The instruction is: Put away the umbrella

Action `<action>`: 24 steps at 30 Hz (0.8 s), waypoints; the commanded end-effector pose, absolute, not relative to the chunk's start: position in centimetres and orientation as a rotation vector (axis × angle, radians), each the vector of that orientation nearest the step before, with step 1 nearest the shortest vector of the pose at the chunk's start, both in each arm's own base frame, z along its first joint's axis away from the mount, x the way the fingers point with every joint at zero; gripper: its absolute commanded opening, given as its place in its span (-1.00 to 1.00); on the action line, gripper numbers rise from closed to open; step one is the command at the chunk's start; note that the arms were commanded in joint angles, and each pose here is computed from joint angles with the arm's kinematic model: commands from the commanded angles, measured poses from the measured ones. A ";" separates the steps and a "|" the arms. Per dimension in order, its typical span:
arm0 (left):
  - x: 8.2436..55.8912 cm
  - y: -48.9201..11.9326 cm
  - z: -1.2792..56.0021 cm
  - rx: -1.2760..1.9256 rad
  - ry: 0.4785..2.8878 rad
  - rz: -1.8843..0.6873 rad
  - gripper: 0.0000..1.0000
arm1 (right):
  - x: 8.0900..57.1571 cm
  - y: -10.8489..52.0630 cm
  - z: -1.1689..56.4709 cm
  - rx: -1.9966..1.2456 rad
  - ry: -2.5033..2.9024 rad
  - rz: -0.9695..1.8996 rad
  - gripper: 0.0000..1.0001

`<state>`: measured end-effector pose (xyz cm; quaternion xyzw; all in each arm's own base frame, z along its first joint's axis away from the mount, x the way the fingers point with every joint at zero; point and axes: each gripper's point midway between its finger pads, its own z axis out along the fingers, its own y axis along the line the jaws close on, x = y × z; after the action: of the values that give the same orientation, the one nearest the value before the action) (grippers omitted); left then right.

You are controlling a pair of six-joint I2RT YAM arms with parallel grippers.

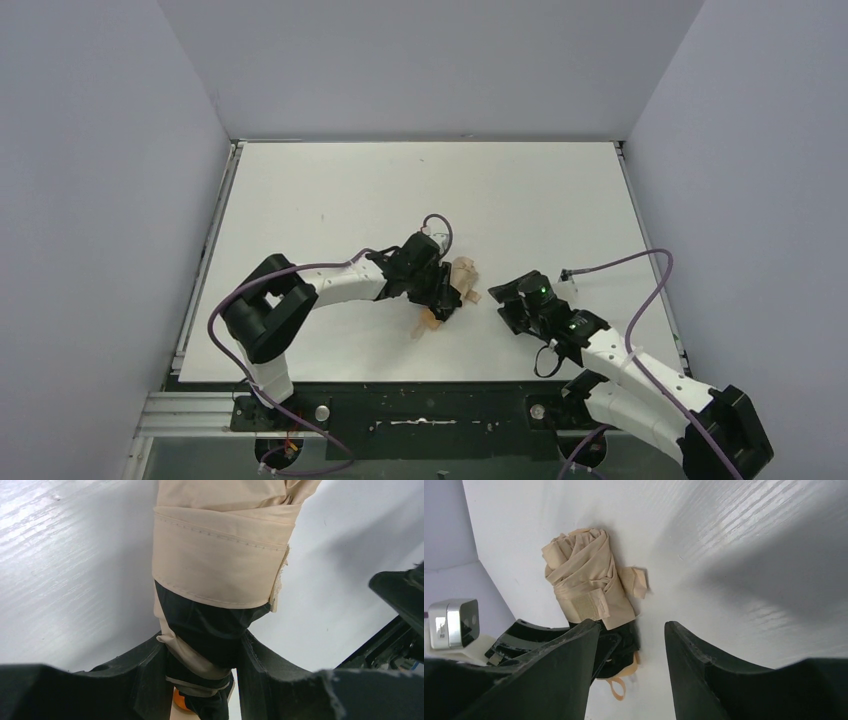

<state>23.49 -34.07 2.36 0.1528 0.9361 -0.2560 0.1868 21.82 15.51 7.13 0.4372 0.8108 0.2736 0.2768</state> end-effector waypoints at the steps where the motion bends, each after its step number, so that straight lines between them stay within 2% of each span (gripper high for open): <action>1: 22.0 -29.1 -1.4 0.302 2.778 -0.442 -1.00 | 24.1 17.4 8.0 1.293 2.055 0.884 0.02; 15: 21.7 -29.2 -1.4 0.292 2.785 -0.429 -1.00 | 25.7 21.4 5.9 1.336 2.089 0.941 -0.06; 24: 21.5 -29.4 -1.3 0.310 2.788 -0.426 -1.00 | 25.8 20.8 3.6 1.441 2.051 0.900 -0.26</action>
<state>23.52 -33.81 2.32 0.1141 0.9421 -0.2456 0.1979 24.27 20.72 2.84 0.5007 0.7803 0.3073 0.2145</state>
